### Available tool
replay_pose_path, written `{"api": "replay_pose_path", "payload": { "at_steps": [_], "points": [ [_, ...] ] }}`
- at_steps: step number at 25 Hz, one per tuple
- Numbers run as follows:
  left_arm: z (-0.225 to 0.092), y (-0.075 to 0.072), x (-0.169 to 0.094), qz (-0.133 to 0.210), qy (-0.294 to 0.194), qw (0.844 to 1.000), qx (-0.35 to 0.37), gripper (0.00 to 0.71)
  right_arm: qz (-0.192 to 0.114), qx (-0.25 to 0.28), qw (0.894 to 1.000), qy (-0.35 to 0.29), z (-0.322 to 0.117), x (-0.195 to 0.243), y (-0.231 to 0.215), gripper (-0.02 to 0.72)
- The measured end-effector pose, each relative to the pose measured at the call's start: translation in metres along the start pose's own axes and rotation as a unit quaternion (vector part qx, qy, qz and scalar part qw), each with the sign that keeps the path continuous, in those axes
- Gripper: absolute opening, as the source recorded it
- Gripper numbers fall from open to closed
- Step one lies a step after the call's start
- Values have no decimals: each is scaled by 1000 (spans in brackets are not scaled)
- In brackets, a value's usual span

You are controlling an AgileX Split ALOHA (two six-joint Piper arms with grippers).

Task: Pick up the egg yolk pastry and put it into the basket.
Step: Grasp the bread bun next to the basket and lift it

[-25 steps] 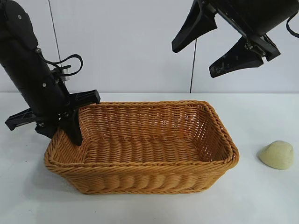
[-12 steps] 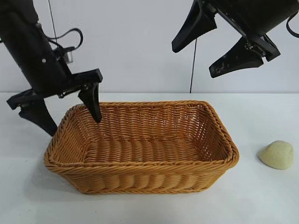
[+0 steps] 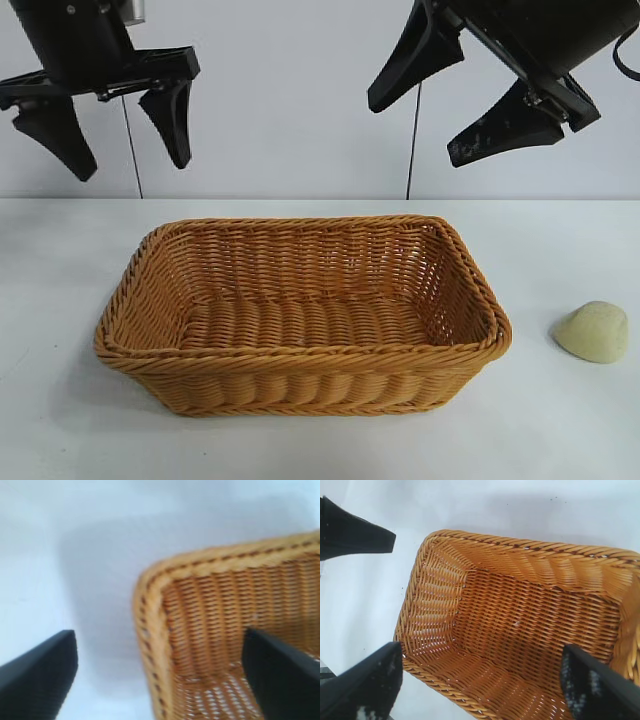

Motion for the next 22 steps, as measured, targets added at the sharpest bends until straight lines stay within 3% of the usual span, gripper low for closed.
{"api": "replay_pose_path", "payload": {
  "at_steps": [6,8,16,22],
  "points": [
    [-6,70,-8,59,13,997,-44,644,0,0,1000,0,0,0,0,615],
    [-11,85,-11,68,25,996,-47,644,0,0,1000,0,0,0,0,615],
    [-20,99,-18,88,48,995,-28,644,0,0,1000,0,0,0,0,615],
    [-45,89,-61,98,21,995,-23,644,0,0,1000,2,0,0,0,615]
  ]
}}
Point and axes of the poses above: a point on each arm's last joint axis where the gripper is mounted, x pointing out along that axis toward the gripper, y along the wrist's bending axis when the last joint is at zero, z = x × y, the point moved 4 cm from there along x, pointing out along that axis toward the gripper, and after that the axes turned 10 degrees about x, right-handed, at the moved point
